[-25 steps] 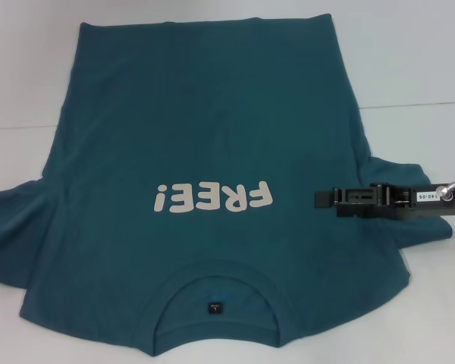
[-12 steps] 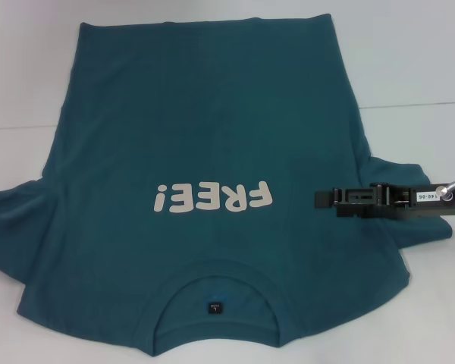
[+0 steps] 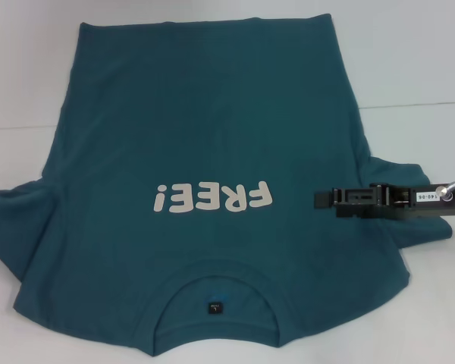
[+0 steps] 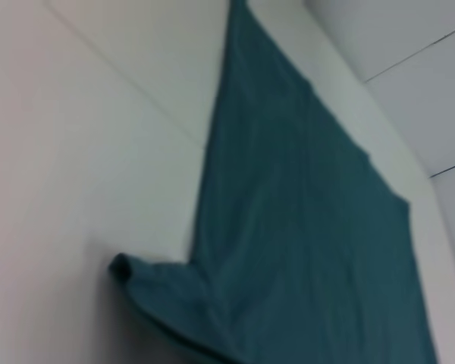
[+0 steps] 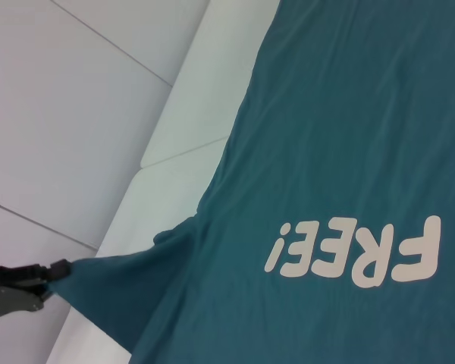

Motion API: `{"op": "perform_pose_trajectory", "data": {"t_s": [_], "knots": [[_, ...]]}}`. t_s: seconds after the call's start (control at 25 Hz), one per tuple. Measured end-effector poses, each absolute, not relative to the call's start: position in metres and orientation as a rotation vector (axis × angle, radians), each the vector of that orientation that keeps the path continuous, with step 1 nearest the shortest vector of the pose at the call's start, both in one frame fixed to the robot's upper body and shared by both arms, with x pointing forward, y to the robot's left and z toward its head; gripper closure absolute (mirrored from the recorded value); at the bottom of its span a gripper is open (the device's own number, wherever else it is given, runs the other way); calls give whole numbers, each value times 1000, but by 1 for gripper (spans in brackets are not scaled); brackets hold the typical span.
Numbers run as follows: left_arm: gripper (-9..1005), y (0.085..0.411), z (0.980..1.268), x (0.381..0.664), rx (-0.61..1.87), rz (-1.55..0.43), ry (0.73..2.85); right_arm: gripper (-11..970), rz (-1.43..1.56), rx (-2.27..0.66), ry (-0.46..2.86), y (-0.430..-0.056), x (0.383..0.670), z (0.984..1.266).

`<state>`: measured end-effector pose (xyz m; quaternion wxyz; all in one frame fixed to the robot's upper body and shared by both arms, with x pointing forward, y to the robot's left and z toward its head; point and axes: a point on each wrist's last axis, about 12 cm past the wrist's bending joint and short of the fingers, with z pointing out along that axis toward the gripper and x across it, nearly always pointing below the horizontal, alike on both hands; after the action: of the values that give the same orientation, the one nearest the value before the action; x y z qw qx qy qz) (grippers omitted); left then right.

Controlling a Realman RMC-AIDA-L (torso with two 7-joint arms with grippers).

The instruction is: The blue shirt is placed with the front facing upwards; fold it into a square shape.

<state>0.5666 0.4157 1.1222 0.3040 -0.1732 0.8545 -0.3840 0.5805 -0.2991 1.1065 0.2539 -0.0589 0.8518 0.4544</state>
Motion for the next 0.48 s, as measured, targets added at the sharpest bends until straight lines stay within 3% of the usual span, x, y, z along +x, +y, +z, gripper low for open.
{"op": "perform_pose_trajectory", "data": {"t_s": [0.48], "knots": [[908,414,1133,568,-425,-1104,2199,48,1233,-159,2313,-300,580,1106]]}}
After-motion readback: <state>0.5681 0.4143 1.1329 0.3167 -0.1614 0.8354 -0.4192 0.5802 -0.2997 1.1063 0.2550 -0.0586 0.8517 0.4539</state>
